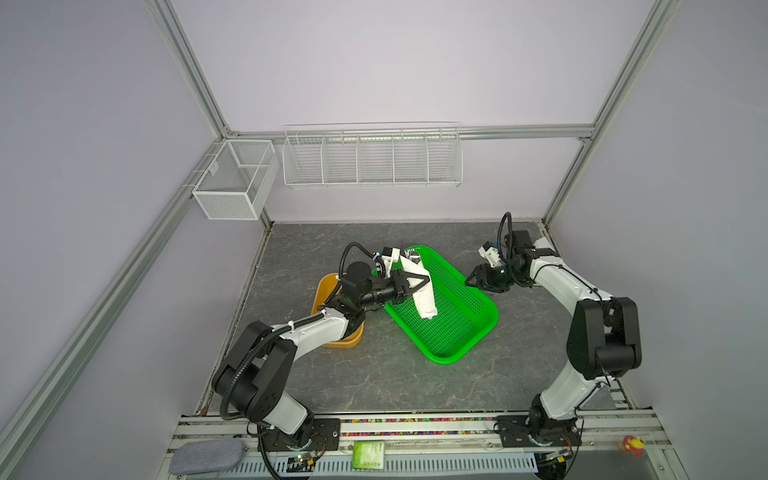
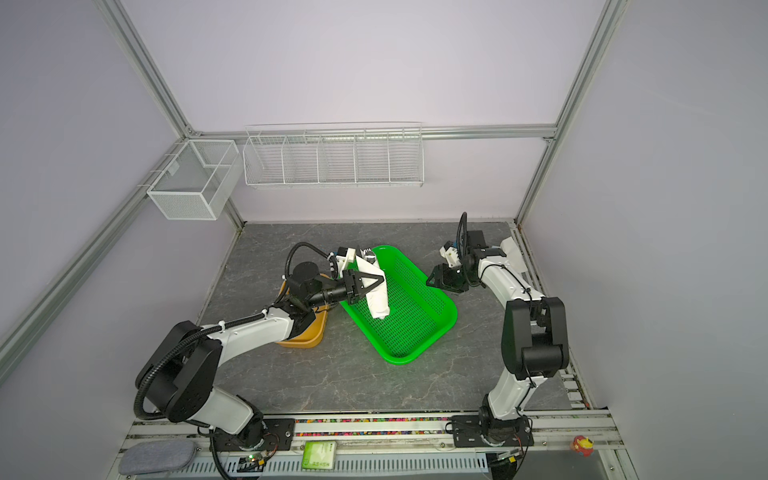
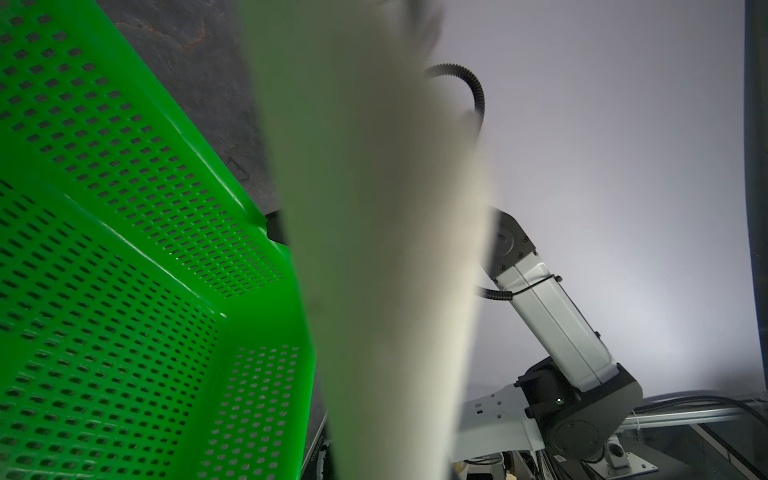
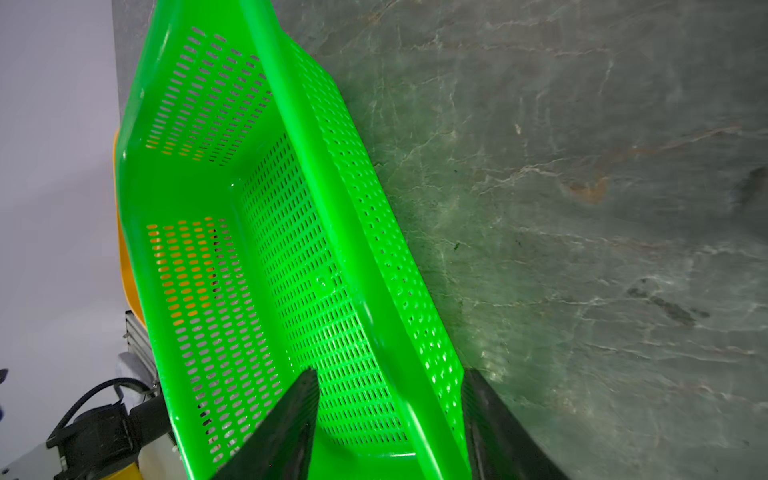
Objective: Place the utensils on the paper napkin and roll it up
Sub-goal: 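Carry the bundle over the basket with the left gripper while the right holds it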
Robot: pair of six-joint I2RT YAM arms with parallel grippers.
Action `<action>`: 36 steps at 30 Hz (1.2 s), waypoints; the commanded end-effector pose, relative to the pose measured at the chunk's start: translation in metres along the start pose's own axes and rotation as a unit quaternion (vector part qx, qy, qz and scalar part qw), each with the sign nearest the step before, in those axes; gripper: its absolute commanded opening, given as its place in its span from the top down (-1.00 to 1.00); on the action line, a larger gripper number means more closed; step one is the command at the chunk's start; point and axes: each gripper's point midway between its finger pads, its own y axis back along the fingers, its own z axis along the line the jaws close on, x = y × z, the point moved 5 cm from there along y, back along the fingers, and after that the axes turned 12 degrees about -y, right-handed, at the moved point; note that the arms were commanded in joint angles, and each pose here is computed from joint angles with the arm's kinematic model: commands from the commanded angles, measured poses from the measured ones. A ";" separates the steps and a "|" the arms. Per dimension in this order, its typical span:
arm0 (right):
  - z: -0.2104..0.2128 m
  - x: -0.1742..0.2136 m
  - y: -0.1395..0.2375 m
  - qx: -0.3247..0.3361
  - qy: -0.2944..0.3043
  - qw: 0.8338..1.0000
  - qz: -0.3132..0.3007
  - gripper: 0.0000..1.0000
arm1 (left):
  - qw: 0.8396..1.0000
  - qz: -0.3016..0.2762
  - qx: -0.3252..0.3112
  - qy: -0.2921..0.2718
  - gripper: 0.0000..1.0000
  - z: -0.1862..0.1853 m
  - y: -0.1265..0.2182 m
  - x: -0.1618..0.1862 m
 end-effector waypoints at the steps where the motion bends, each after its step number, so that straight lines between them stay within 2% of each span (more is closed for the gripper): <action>1: 0.000 0.009 -0.002 -0.022 0.008 1.000 0.018 0.06 | 1.000 -0.012 0.018 -0.006 1.00 -0.007 -0.009 -0.012; 6: -0.007 0.017 0.002 -0.002 -0.009 1.000 -0.005 0.34 | 1.000 -0.003 0.014 0.005 1.00 0.009 -0.022 -0.013; 15: -0.007 0.040 0.015 -0.015 -0.078 0.995 -0.057 0.51 | 0.999 0.024 -0.033 0.030 1.00 0.050 -0.049 -0.014; 19: -0.006 0.052 0.020 -0.030 -0.098 0.992 -0.078 0.50 | 0.997 0.049 -0.045 0.029 1.00 0.064 -0.064 -0.010; 24: -0.005 0.068 0.016 -0.035 -0.108 0.991 -0.071 0.52 | 0.995 0.069 -0.070 0.032 1.00 0.082 -0.082 0.000; 30: -0.006 0.078 0.011 -0.042 -0.113 0.991 -0.062 0.54 | 0.987 0.084 -0.125 0.053 1.00 0.108 -0.087 0.010; 36: 0.000 0.083 0.011 -0.053 -0.107 0.991 -0.056 0.52 | 0.983 0.091 -0.151 0.048 1.00 0.123 -0.093 0.016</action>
